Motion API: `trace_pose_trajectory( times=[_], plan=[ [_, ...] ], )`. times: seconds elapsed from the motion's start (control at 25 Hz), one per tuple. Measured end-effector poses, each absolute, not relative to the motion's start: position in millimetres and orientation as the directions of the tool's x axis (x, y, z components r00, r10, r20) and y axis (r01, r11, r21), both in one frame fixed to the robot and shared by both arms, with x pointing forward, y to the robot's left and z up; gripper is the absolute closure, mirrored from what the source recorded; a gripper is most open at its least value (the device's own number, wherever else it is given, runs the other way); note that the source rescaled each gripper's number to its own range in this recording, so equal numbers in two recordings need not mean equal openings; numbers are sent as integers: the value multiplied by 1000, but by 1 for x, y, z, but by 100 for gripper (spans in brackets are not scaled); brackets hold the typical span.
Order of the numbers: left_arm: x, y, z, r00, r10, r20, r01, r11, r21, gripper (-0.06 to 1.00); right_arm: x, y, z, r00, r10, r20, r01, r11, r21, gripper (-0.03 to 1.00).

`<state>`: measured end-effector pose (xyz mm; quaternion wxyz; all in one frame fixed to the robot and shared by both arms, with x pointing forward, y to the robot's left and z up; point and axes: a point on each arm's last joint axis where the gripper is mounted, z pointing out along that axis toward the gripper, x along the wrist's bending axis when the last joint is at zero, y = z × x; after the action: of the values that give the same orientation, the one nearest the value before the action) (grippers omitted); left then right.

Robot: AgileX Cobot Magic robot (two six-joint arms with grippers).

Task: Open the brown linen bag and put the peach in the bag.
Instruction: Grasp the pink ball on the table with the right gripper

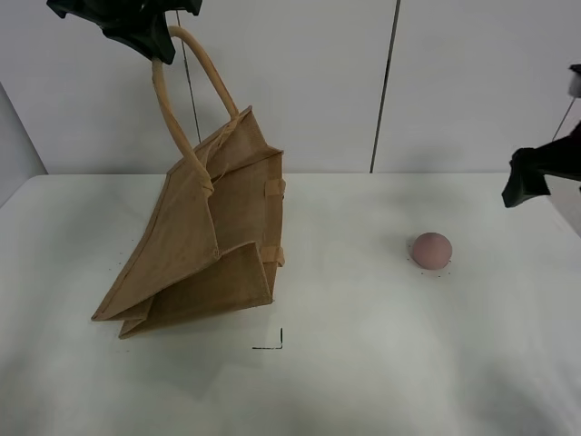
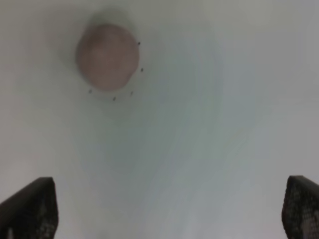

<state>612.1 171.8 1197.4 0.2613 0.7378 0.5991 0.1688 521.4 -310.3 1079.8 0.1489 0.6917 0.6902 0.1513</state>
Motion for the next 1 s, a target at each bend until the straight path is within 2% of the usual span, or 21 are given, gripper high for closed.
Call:
trace_pose_trajectory(
  times=[0.16, 0.32, 0.52, 1.0],
  plan=[
    [612, 172, 1197, 225, 972, -64, 796, -146, 588, 94, 578, -304, 1048, -32, 999, 2, 947, 30, 321, -3],
    [612, 172, 1197, 225, 972, -64, 796, -146, 588, 94, 609, -278, 1016, -110, 994, 5, 962, 105, 254, -3],
    [612, 172, 1197, 226, 972, -63, 796, -147, 588, 94, 624, -251, 984, -171, 985, 7, 958, 165, 235, -3],
    [612, 172, 1197, 228, 972, -63, 795, -149, 588, 94, 645, -249, 934, -114, 993, 10, 963, 108, 246, -3]
  ],
)
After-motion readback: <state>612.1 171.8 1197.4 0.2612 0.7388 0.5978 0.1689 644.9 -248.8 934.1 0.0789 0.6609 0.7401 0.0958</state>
